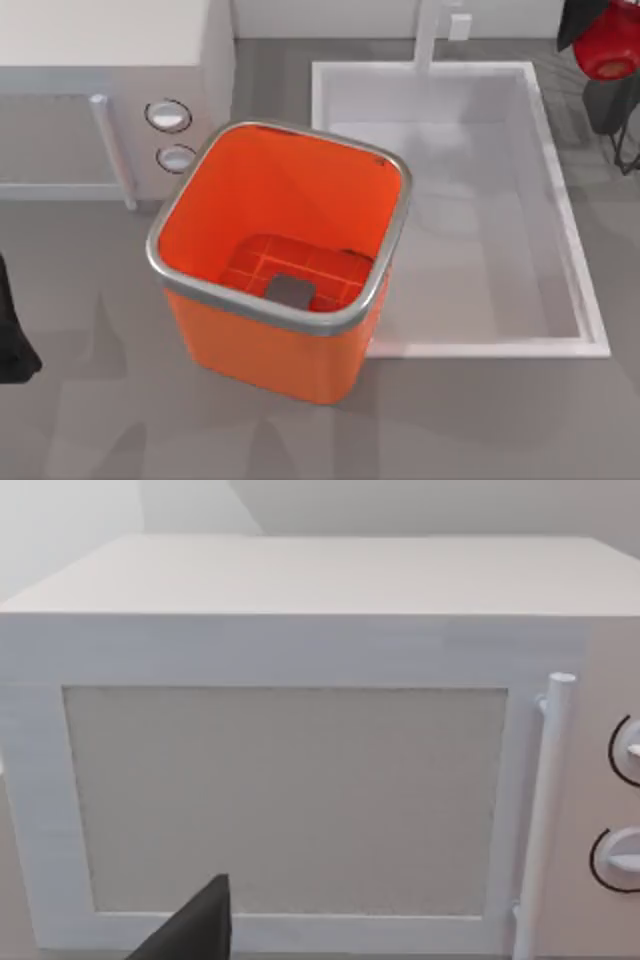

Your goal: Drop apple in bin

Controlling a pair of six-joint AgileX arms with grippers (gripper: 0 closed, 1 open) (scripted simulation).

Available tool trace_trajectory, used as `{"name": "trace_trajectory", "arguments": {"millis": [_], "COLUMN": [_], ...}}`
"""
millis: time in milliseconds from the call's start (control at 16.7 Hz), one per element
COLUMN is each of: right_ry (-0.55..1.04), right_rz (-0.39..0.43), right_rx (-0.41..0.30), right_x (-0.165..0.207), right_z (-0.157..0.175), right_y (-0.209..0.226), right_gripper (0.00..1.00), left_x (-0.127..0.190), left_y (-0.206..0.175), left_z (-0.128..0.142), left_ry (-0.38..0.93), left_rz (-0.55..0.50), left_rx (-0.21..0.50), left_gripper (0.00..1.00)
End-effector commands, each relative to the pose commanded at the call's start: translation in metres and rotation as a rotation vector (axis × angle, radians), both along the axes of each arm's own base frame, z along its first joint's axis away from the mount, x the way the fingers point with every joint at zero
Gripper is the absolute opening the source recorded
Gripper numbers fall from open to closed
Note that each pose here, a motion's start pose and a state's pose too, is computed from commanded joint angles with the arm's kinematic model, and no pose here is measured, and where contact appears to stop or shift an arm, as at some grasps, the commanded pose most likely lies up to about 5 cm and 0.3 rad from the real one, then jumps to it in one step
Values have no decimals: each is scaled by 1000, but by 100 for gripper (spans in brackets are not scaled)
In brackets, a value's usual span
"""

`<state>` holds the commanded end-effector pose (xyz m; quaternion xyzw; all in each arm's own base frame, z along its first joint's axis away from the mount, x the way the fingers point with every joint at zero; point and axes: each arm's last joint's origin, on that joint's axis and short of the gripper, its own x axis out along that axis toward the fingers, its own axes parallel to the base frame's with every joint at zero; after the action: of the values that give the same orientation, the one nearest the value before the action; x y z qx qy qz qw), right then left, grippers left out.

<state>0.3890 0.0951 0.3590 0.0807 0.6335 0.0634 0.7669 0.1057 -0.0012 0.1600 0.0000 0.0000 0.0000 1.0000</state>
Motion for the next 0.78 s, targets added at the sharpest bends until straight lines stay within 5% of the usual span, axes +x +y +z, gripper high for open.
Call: {"name": "trace_trajectory", "arguments": {"millis": [300,780], "right_ry": [35,208], "right_rz": [1,47], "right_rx": [179,323], "right_x": [5,-6], "right_z": [6,-60], "right_y": [67,142], "right_gripper": [0,0], "left_x": [0,0], "left_y": [0,0], "left_z": [0,0], "left_ry": [0,0], "left_rz": [0,0], "left_rx": [0,0], "left_gripper": [100,100]}}
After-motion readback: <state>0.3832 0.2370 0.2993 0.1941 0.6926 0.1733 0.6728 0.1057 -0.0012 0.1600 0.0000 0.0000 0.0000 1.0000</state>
